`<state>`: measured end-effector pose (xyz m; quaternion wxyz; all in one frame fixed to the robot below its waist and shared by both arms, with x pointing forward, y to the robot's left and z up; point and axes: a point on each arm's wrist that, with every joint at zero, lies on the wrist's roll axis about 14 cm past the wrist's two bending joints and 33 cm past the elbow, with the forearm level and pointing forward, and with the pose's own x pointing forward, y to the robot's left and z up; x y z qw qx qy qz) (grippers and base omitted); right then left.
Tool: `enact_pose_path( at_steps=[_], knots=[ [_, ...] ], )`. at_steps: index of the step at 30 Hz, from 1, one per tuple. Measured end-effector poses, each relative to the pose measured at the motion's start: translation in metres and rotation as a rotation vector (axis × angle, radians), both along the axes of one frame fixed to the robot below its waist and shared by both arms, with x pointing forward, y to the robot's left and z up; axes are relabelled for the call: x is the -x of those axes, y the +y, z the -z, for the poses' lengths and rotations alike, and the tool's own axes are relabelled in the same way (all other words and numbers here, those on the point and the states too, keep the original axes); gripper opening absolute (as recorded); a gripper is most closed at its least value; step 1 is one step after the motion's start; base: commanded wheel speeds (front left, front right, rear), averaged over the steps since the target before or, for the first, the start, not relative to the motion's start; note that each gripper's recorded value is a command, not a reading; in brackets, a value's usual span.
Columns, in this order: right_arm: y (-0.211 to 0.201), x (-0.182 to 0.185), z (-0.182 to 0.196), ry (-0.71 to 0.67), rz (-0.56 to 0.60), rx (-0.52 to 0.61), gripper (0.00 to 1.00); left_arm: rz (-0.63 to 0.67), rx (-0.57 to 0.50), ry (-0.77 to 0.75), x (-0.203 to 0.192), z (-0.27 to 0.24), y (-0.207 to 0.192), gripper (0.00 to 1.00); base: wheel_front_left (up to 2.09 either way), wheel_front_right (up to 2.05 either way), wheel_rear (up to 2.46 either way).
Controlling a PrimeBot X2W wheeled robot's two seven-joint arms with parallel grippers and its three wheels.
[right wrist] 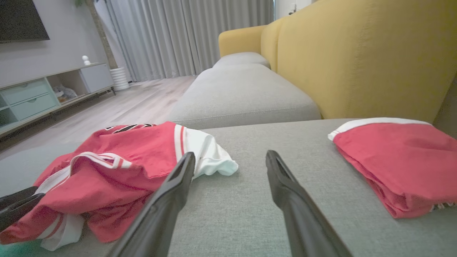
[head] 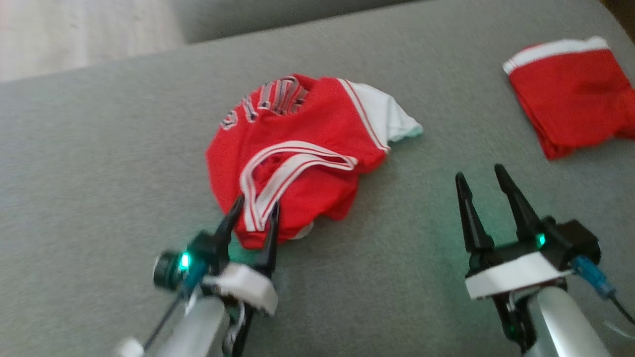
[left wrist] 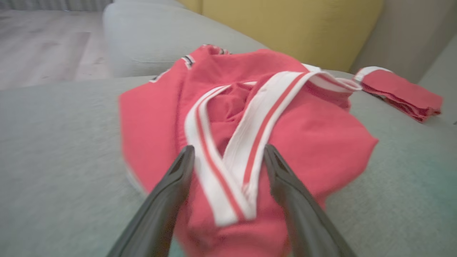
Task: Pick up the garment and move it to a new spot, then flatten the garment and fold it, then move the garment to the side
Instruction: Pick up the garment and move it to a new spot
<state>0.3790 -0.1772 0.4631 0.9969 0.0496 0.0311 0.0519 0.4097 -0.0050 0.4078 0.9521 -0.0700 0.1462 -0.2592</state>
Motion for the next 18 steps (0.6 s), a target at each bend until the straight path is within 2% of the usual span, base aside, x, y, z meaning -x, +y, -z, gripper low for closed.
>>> enact_pose_path(
  at_steps=[4,8,10,15,18],
  knots=[
    [0.012,0.010,0.000,0.001,-0.038,-0.005,1.00,-0.124,-0.006,-0.024,0.018,-0.008,0.029,1.00,0.00,0.00,0.00],
    [0.025,0.023,-0.001,-0.003,-0.073,-0.015,1.00,-0.295,0.048,-0.157,0.024,-0.055,0.067,1.00,0.00,0.00,0.00],
    [0.032,0.028,-0.004,-0.012,-0.091,-0.019,1.00,-0.368,0.041,-0.203,0.035,-0.068,0.089,1.00,0.00,0.00,0.00],
    [0.047,0.034,-0.017,-0.052,-0.123,-0.042,1.00,-0.509,0.020,-0.243,0.070,-0.076,0.134,1.00,0.00,0.00,0.00],
    [0.049,0.039,-0.022,-0.068,-0.125,-0.053,1.00,-0.545,-0.001,-0.289,0.080,-0.087,0.148,1.00,0.00,0.00,0.00]
  ],
)
